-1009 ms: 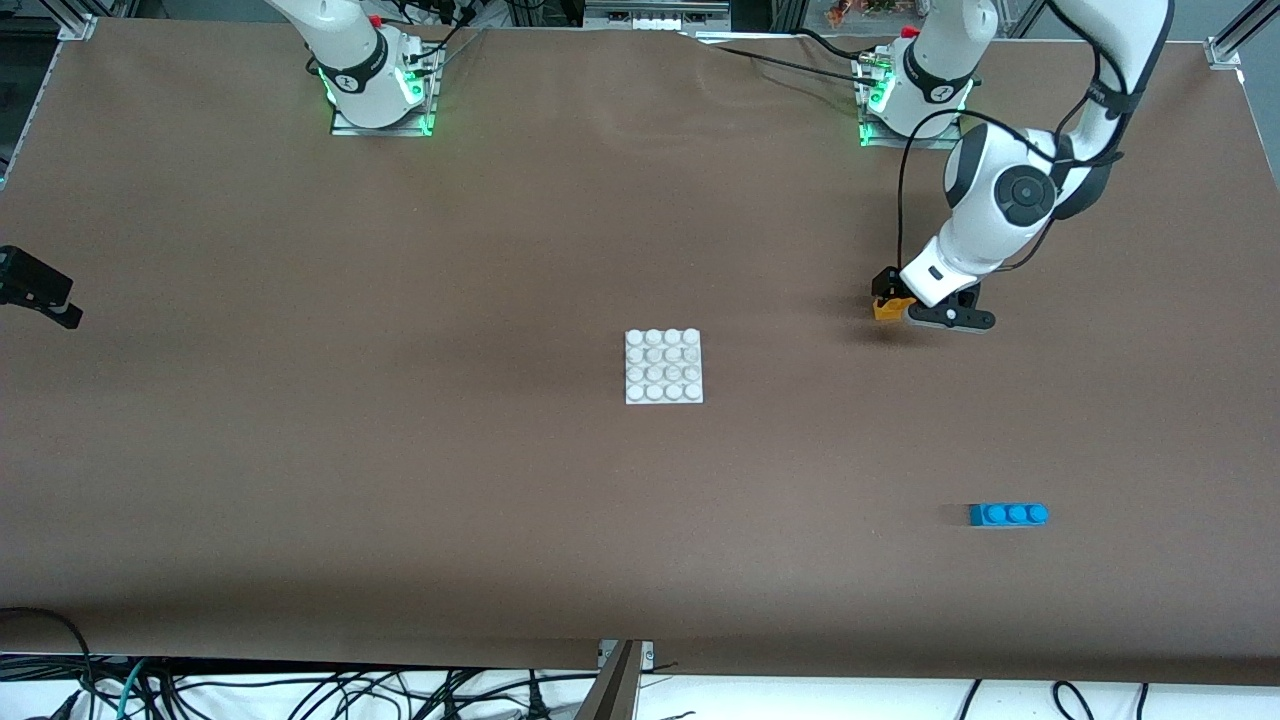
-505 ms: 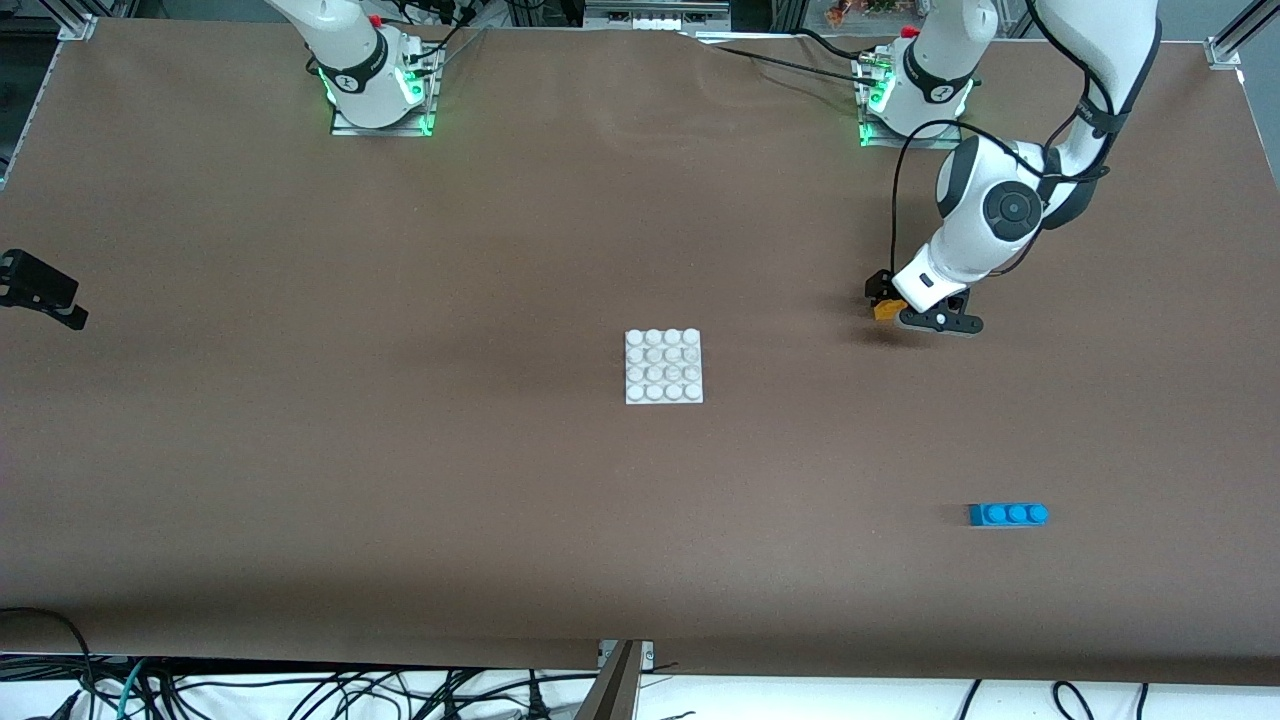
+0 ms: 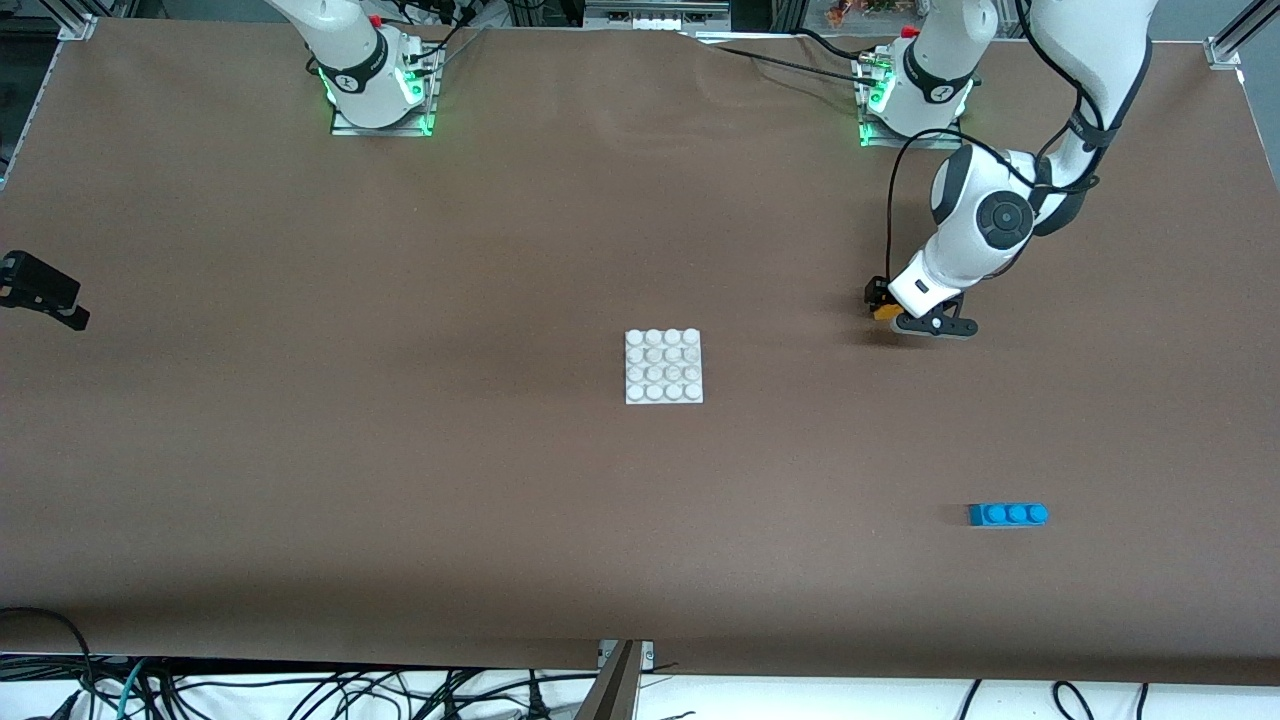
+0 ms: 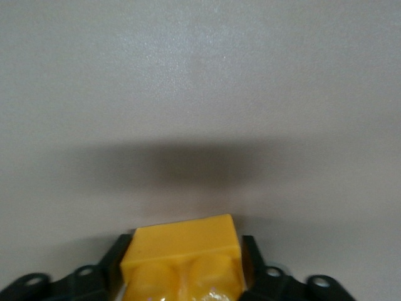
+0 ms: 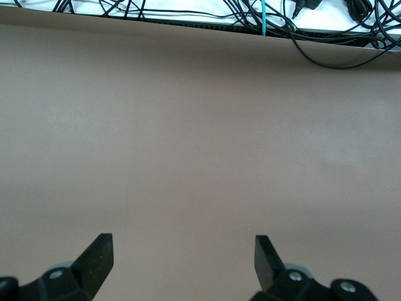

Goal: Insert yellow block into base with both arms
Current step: 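Grasp the yellow block with the left gripper and lift it, then carry the yellow block with the left gripper over the base plate, then lower the yellow block onto the base plate studs and press down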

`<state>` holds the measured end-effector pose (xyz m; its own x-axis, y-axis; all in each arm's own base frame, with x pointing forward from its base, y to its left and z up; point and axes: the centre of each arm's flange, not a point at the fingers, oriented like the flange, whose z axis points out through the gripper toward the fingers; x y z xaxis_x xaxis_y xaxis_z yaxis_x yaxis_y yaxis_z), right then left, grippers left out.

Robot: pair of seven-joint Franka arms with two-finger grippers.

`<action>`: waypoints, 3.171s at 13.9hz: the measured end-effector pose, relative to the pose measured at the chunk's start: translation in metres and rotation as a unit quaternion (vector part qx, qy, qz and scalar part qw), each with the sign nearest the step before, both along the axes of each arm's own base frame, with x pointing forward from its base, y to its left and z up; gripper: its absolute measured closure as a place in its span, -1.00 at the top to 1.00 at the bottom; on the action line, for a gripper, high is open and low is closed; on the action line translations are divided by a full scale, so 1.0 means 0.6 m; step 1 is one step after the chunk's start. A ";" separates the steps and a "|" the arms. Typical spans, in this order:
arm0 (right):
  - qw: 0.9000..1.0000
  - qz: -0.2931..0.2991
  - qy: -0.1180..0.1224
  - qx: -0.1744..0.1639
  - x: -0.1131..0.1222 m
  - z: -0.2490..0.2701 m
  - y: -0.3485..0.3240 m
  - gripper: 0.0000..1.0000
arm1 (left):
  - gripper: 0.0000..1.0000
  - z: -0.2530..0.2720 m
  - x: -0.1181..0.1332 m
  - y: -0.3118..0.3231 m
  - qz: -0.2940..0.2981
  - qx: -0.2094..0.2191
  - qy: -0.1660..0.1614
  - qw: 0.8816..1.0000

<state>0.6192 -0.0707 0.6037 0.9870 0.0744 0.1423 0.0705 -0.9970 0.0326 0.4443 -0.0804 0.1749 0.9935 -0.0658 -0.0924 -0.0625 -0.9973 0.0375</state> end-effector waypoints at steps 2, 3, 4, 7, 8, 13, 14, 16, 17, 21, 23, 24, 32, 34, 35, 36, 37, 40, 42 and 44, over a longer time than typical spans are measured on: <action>1.000 0.000 0.000 0.000 0.000 -0.001 0.000 1.00 | 0.37 0.000 0.000 0.000 0.007 0.001 0.001 1.000; 1.000 0.000 0.001 0.000 0.000 -0.001 -0.001 1.00 | 0.37 0.000 0.000 0.000 0.016 0.002 0.002 1.000; 1.000 0.000 0.001 0.000 0.001 -0.002 -0.001 1.00 | 0.37 0.000 0.000 0.000 0.022 0.003 0.003 1.000; 1.000 -0.001 0.002 0.000 0.002 -0.005 -0.001 1.00 | 0.37 0.018 0.010 -0.007 0.022 0.006 0.014 1.000; 1.000 -0.001 0.003 0.000 0.002 -0.006 -0.001 1.00 | 0.37 0.040 0.022 -0.016 0.017 0.009 0.024 1.000; 1.000 -0.001 0.003 0.000 0.002 -0.006 -0.001 1.00 | 0.37 0.239 0.129 -0.075 0.005 0.026 0.064 0.998; 1.000 -0.001 0.003 0.000 0.002 -0.006 -0.001 1.00 | 0.37 0.278 0.146 -0.097 0.006 0.026 0.062 0.998; 1.000 -0.001 0.003 0.000 0.002 -0.006 -0.001 1.00 | 0.37 0.329 0.169 -0.154 0.006 0.020 0.055 0.998; 1.000 -0.001 0.003 0.000 0.002 -0.007 -0.001 1.00 | 0.37 0.336 0.176 -0.192 0.007 0.014 0.052 0.999; 1.000 -0.001 0.005 0.000 0.003 -0.010 -0.002 1.00 | 0.37 0.302 0.179 -0.403 0.029 -0.005 0.063 0.998; 1.000 -0.001 0.005 0.000 0.004 -0.010 -0.002 1.00 | 0.37 0.264 0.166 -0.506 0.030 -0.012 0.076 0.997; 1.000 -0.001 0.005 0.000 0.004 -0.010 -0.002 1.00 | 0.37 0.244 0.163 -0.545 0.030 -0.016 0.081 0.996; 1.000 0.000 0.005 0.000 0.004 -0.011 -0.002 1.00 | 0.37 0.154 0.169 -0.637 -0.008 -0.011 0.047 0.999; 1.000 0.000 0.005 0.000 0.004 -0.011 -0.002 1.00 | 0.37 0.128 0.172 -0.641 -0.007 -0.013 0.039 0.999; 1.000 0.000 0.005 0.000 0.004 -0.011 -0.002 1.00 | 0.37 0.113 0.172 -0.641 -0.006 -0.006 0.035 0.999; 1.000 0.000 0.005 0.000 0.004 -0.011 -0.002 1.00 | 0.37 0.099 0.170 -0.643 -0.006 0.005 0.032 0.999; 1.000 0.000 0.005 0.000 0.004 -0.011 -0.002 1.00 | 0.37 0.087 0.165 -0.647 -0.004 0.015 0.027 1.000; 1.000 0.000 0.005 0.000 0.004 -0.011 -0.002 1.00 | 0.37 0.060 0.152 -0.669 -0.002 0.018 0.013 1.000; 1.000 0.000 0.005 0.000 0.004 -0.011 -0.002 1.00 | 0.37 0.052 0.154 -0.669 0.000 0.014 0.010 1.000; 1.000 0.000 0.005 0.000 0.004 -0.011 -0.002 1.00 | 0.37 0.050 0.159 -0.669 0.002 0.009 0.003 1.000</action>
<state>0.6214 -0.0716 0.5973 0.9885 0.0739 0.1315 0.0703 -0.9970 0.0325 0.5394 -0.4815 0.2050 0.9933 -0.0593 -0.0996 -0.0576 -0.9982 0.0192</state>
